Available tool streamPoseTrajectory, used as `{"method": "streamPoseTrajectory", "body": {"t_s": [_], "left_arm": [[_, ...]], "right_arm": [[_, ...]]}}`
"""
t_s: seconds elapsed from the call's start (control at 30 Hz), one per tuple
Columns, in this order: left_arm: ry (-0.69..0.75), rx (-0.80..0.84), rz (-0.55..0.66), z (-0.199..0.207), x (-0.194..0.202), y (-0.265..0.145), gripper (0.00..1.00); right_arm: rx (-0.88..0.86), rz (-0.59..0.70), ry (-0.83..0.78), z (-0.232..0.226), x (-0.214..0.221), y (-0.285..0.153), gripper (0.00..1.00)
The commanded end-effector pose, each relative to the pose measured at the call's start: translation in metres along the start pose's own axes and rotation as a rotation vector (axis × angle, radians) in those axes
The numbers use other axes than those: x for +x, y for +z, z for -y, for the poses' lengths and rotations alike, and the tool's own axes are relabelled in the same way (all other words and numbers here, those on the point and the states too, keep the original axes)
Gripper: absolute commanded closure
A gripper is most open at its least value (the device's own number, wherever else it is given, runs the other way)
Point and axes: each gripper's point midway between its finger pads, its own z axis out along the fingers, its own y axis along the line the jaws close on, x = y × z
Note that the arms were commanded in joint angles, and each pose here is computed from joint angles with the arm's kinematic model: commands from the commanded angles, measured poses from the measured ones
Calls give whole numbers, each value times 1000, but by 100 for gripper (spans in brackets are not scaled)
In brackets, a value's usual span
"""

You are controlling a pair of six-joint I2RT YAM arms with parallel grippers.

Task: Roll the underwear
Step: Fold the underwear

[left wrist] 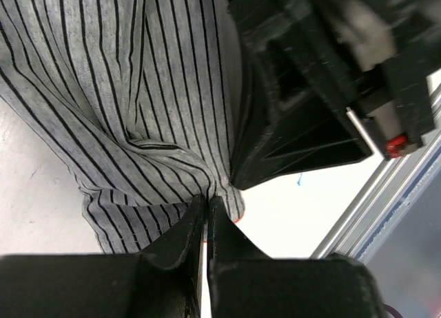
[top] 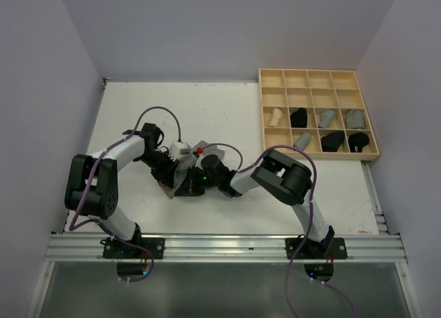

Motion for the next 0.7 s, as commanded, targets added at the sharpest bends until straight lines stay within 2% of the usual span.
{"method": "streamPoseTrajectory", "body": {"t_s": [0.0,0.67], "left_arm": [[50,11,65,12,-19,-18,100],[62,78,-30,25,2,-14,100]], "right_arm": [[-6,40,-15,-4,-9,9,96],[16,60,-3,-1,-14,12,97]]}}
